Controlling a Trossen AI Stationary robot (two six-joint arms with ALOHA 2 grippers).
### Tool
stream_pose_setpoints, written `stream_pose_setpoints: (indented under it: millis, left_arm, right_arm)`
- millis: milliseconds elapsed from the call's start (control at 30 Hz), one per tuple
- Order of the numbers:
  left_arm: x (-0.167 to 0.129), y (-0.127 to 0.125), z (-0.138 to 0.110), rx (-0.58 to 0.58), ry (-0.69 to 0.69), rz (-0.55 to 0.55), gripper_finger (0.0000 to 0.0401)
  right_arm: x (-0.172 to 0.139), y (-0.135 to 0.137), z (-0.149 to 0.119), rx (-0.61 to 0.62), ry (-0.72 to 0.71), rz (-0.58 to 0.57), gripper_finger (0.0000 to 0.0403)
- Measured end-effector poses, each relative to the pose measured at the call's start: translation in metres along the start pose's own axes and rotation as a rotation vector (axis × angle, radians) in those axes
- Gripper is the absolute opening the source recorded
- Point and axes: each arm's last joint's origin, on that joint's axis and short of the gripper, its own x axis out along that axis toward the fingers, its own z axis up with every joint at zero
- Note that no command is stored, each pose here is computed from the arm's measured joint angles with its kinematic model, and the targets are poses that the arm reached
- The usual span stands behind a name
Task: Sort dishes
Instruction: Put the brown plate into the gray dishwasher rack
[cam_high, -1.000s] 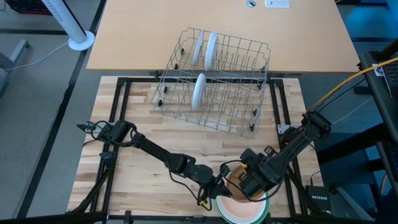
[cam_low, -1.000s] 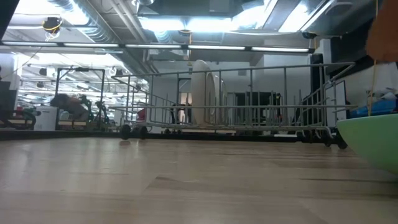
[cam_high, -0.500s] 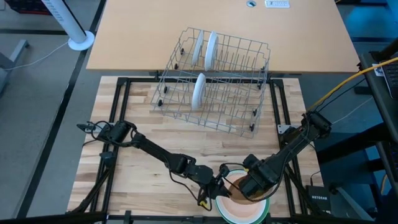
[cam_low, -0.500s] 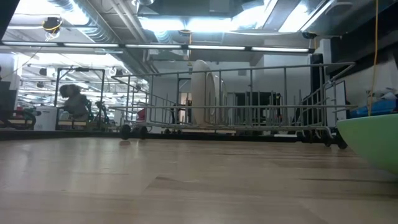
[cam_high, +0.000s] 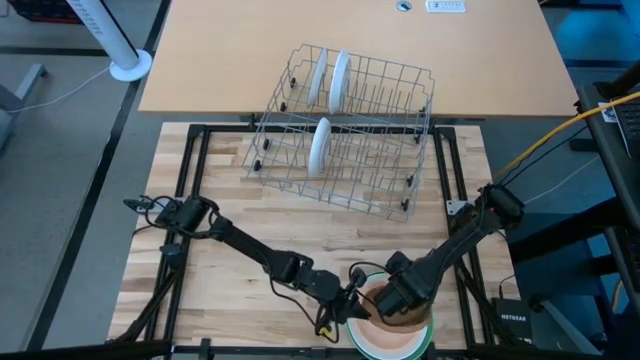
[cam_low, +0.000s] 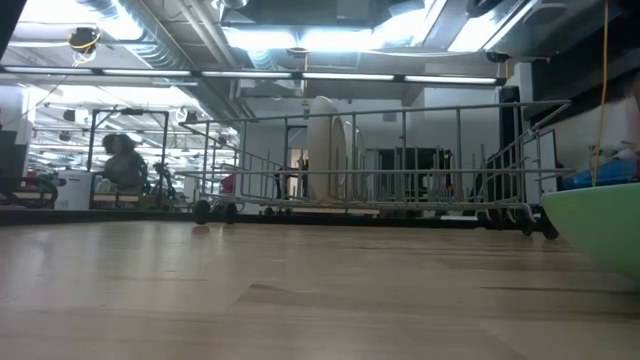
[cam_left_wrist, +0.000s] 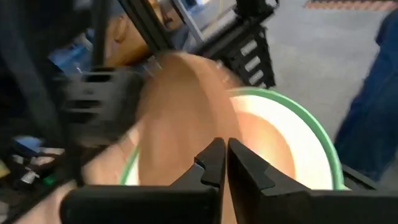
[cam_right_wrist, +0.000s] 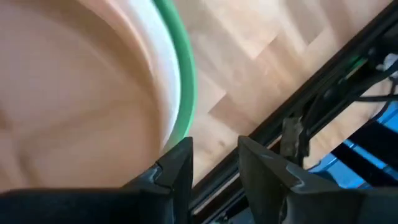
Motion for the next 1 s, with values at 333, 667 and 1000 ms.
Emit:
stream_pose_setpoints:
  millis: [333, 667, 1000]
  left_arm:
    - [-0.001, -0.01, -0.004, -0.04, 0.07, -0.056, 0.0002]
    - [-0.003, -0.022, -0.013, 0.001, 0.197, -0.13, 0.0013]
    - [-0.003, -0.033, -0.009, 0.147, 0.208, -0.103, 0.0121]
  right_arm:
    - [-0.002, -0.007, 0.008, -0.019, -0.064, -0.068, 0.0129]
    - [-0.001, -0.006, 0.005, -0.058, -0.075, -0.067, 0.0129]
    - [-0.001, -0.006, 0.005, -0.059, -0.075, -0.066, 0.0129]
